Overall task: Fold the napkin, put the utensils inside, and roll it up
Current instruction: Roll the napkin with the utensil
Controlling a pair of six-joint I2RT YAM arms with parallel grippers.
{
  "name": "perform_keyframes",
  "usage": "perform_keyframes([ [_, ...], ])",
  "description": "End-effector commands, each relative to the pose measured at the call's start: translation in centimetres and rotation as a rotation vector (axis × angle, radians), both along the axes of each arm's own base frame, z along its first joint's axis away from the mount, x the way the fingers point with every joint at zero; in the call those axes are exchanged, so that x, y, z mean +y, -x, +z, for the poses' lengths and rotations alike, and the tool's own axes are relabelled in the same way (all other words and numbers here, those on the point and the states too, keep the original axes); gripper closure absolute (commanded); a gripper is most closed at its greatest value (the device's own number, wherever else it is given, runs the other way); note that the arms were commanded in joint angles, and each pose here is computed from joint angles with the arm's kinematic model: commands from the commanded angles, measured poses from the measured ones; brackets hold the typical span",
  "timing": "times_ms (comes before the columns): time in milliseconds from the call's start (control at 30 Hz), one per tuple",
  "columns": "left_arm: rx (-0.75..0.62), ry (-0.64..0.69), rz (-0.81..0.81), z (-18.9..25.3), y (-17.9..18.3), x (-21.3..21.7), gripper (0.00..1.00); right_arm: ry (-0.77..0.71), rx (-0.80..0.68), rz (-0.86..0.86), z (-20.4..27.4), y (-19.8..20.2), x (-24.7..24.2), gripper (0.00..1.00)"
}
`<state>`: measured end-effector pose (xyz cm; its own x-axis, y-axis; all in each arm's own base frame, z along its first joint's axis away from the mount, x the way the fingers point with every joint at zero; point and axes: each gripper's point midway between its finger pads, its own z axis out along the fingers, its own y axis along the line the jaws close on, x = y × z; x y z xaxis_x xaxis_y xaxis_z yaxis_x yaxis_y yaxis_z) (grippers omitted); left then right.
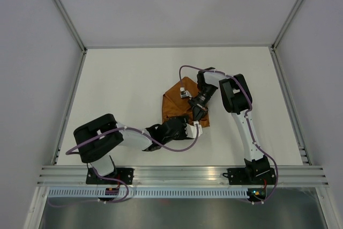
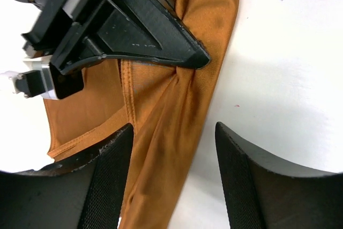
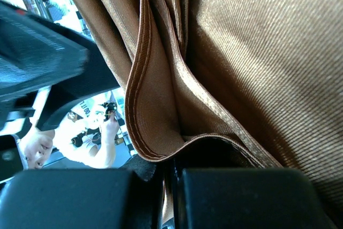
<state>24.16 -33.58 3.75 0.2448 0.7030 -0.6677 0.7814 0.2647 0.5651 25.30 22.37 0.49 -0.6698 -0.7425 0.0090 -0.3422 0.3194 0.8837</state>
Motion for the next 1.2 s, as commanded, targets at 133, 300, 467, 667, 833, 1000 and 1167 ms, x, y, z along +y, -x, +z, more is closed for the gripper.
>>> perform_keyframes([
  [133,0.118,0.058,-0.07,1.3,2.4,-0.6,0.34,0.069,-0.14,0.148,-7.0,-1.0,-3.1,0.99],
  [300,0.206,0.003,-0.1,-0.9,3.6,-0.5,0.46,0.076,-0.136,0.142,-7.0,-1.0,-3.2,0.99],
  [467,0.225,-0.026,-0.1,-2.0,3.2,-0.7,0.43,0.074,-0.136,0.139,-7.0,-1.1,-3.2,1.0],
  [667,0.222,-0.031,-0.076,-2.4,1.8,-0.7,0.41,0.075,-0.135,0.135,-7.0,-1.2,-3.3,0.99],
  [833,0.257,-0.042,-0.092,-3.0,1.5,-0.7,0.41,0.077,-0.134,0.135,-7.0,-1.2,-3.2,1.0],
  [1000,0.324,-0.066,-0.106,-4.1,2.1,-0.4,0.42,0.076,-0.132,0.131,-7.1,-1.2,-3.3,1.0],
  [1167,0.384,-0.109,-0.127,-5.5,2.8,-0.1,0.48,0.076,-0.132,0.13,-7.0,-1.2,-3.2,1.0],
])
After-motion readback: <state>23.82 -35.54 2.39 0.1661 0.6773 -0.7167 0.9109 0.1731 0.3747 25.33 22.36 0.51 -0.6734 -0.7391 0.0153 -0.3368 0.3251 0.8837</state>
